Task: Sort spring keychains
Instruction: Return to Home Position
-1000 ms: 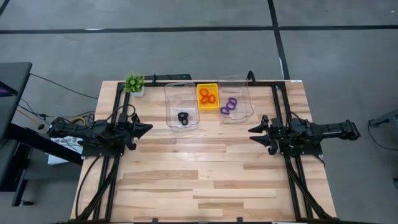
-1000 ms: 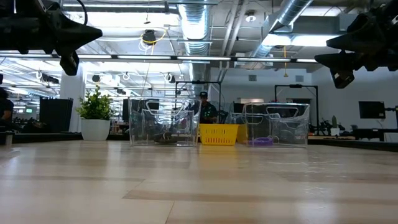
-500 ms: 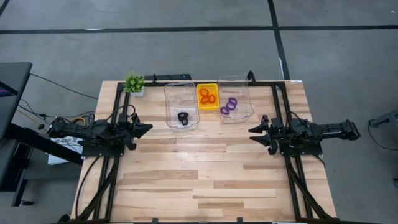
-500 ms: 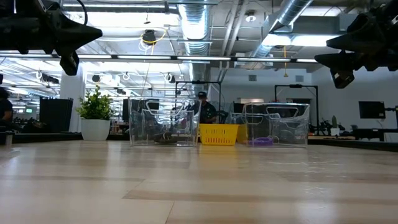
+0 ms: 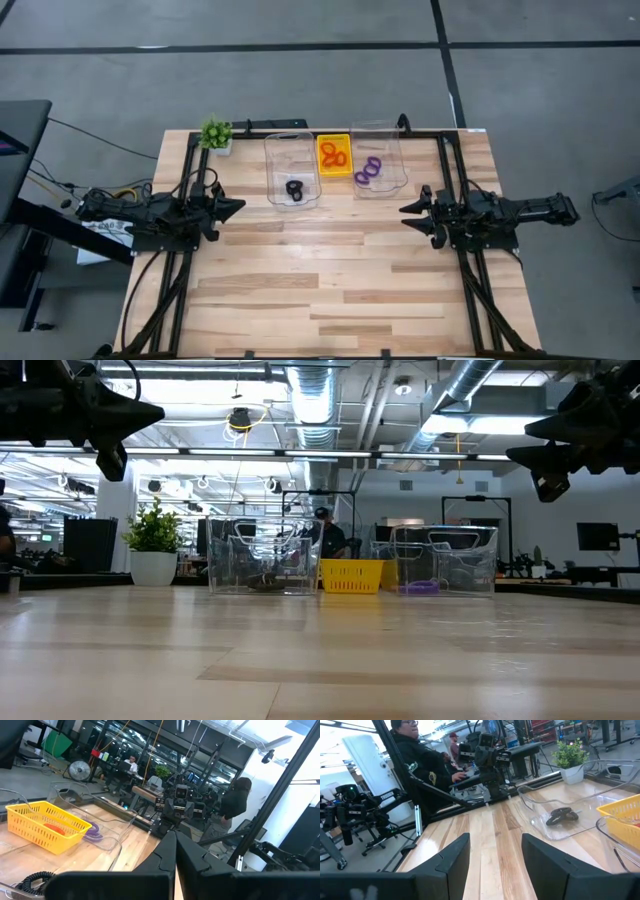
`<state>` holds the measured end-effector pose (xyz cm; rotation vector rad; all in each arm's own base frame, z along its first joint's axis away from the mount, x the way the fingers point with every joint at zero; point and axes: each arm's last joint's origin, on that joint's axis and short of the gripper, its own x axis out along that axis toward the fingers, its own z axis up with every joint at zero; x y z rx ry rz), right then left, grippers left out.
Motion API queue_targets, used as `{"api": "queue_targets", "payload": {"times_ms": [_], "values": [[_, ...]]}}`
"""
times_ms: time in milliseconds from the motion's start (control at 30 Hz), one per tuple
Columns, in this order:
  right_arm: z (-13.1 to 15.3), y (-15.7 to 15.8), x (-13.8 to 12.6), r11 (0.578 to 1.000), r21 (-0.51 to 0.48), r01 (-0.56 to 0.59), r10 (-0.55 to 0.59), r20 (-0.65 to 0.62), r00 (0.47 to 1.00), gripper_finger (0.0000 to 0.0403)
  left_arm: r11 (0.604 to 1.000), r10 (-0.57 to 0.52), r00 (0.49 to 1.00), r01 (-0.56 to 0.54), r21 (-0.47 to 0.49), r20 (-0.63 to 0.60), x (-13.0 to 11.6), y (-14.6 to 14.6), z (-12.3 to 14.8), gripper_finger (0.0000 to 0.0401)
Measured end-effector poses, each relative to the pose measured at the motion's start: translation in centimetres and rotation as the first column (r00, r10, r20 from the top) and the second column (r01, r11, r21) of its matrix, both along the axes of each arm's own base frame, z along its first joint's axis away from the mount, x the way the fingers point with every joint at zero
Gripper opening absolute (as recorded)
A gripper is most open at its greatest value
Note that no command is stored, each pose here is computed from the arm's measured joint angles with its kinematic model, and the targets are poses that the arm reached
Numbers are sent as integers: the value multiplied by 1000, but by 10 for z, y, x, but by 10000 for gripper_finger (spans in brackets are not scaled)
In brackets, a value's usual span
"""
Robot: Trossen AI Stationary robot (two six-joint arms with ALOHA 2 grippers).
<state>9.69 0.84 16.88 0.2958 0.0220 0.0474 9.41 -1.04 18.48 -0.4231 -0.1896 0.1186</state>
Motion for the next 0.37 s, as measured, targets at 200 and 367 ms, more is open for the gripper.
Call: {"api": "queue_targets", "payload": {"times_ms": [200, 367], "values": [[0, 0, 0, 1000, 0, 0, 0, 0, 1000, 169, 1000, 0, 1000, 0, 0, 0, 0, 0, 0, 4], [0, 0, 0, 1000, 0, 0, 0, 0, 1000, 171, 1000, 0, 1000, 0, 0, 0, 0, 0, 0, 4]]}}
